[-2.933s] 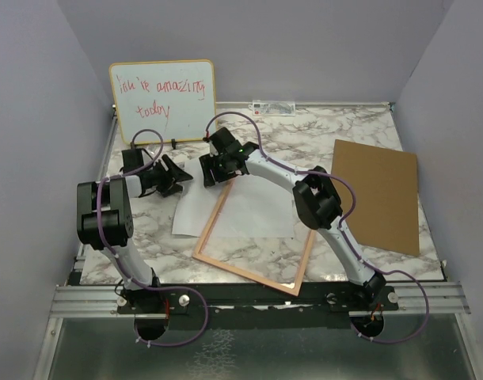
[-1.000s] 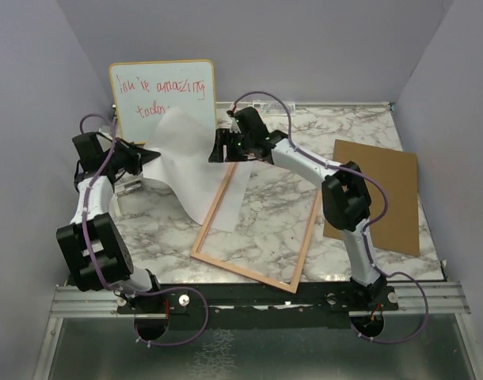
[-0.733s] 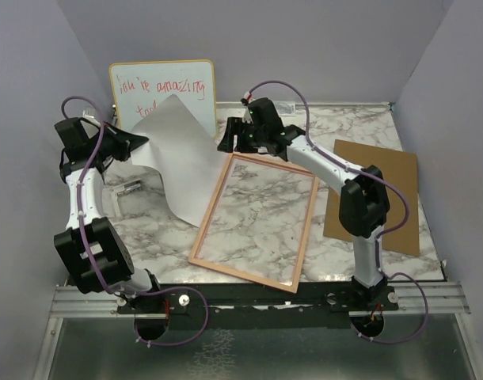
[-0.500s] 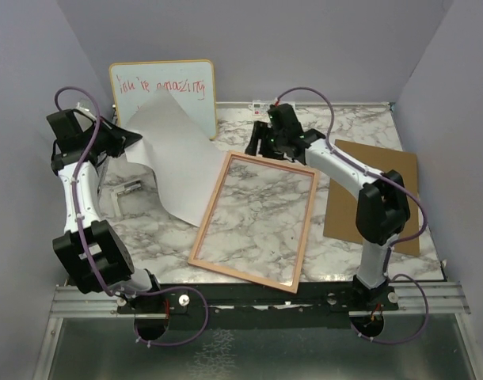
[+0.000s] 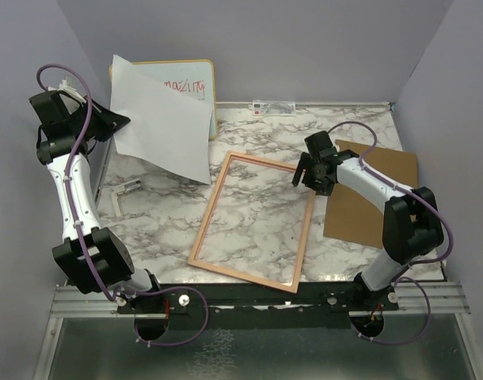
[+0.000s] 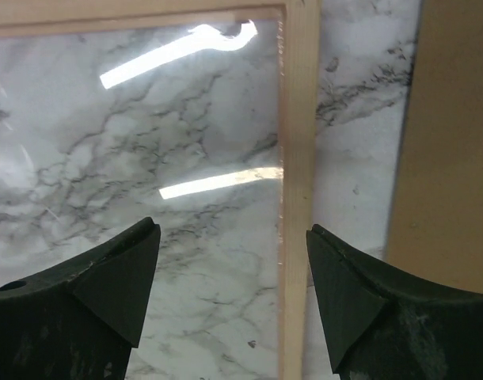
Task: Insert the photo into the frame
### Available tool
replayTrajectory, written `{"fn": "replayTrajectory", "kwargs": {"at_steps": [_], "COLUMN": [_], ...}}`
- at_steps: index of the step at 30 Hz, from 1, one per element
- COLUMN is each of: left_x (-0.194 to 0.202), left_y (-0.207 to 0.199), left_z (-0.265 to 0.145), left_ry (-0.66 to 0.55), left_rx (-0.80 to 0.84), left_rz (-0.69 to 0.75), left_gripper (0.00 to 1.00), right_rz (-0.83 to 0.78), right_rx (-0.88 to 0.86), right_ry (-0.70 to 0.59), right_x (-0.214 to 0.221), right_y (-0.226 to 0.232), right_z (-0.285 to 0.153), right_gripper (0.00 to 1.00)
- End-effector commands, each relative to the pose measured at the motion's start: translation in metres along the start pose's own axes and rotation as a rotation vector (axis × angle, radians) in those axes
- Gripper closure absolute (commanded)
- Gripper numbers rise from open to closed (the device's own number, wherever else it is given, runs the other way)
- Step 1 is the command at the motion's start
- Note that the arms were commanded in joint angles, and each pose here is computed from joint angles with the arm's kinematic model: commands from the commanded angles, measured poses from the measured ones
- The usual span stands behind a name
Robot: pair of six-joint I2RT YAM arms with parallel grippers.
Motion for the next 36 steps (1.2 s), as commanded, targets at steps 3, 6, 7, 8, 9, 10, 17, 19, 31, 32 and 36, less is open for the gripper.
{"fn": "replayTrajectory", "kwargs": {"at_steps": [3,6,7,8,9,10,17,19,31,32,36], "left_x": [0.002,-0.003,-0.006,-0.008,-0.010,-0.013,-0.026,-0.029,-0.038,-0.038,-0.030], "left_y": [-0.015,-0.021,-0.024,-0.027,-0.029,-0.032,-0.054,-0.060,-0.117,-0.122,-0.149], "left_z": [-0.003,-0.007,-0.009,-0.010,-0.012,-0.014,-0.026,-0.028,-0.021,-0.018,0.001], "left_ry": [0.013,-0.004,-0.012,-0.019,-0.028,-0.038,-0.087,-0.097,-0.161,-0.163,-0.163], "left_rx": [0.071,0.080,0.083,0.086,0.087,0.090,0.122,0.134,0.301,0.312,0.358], "left_rz": [-0.029,-0.023,-0.018,-0.013,-0.009,-0.001,0.028,0.033,0.139,0.154,0.224], "left_gripper": [1.00,1.00,1.00,1.00,1.00,1.00,1.00,1.00,1.00,1.00,1.00], "right_rz": [0.076,0.063,0.055,0.047,0.044,0.038,0.033,0.027,-0.056,-0.057,-0.027], "right_rx": [0.123,0.109,0.097,0.079,0.058,0.031,-0.097,-0.118,-0.353,-0.365,-0.351], "right_ry": [0.068,0.085,0.087,0.093,0.101,0.118,0.209,0.215,0.151,0.143,0.066], "right_x": [0.018,0.020,0.019,0.020,0.020,0.021,0.021,0.018,-0.017,-0.021,-0.042], "right_y": [-0.036,-0.037,-0.036,-0.035,-0.033,-0.031,-0.017,-0.013,0.032,0.036,0.045], "right_z": [0.005,0.008,0.009,0.011,0.012,0.015,0.033,0.037,0.054,0.054,0.046], "right_gripper": [0.18,0.17,0.17,0.17,0.17,0.17,0.17,0.17,0.18,0.18,0.18]}}
Point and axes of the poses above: each gripper's point midway between its finger pads, its own z axis out along the fingers, its own y axis along the line the jaws close on, x = y × z, the point moved 7 cm from there along -z, back along the fingers, and after that the axes turned 9 degrees about z, right-handed, at the moved point
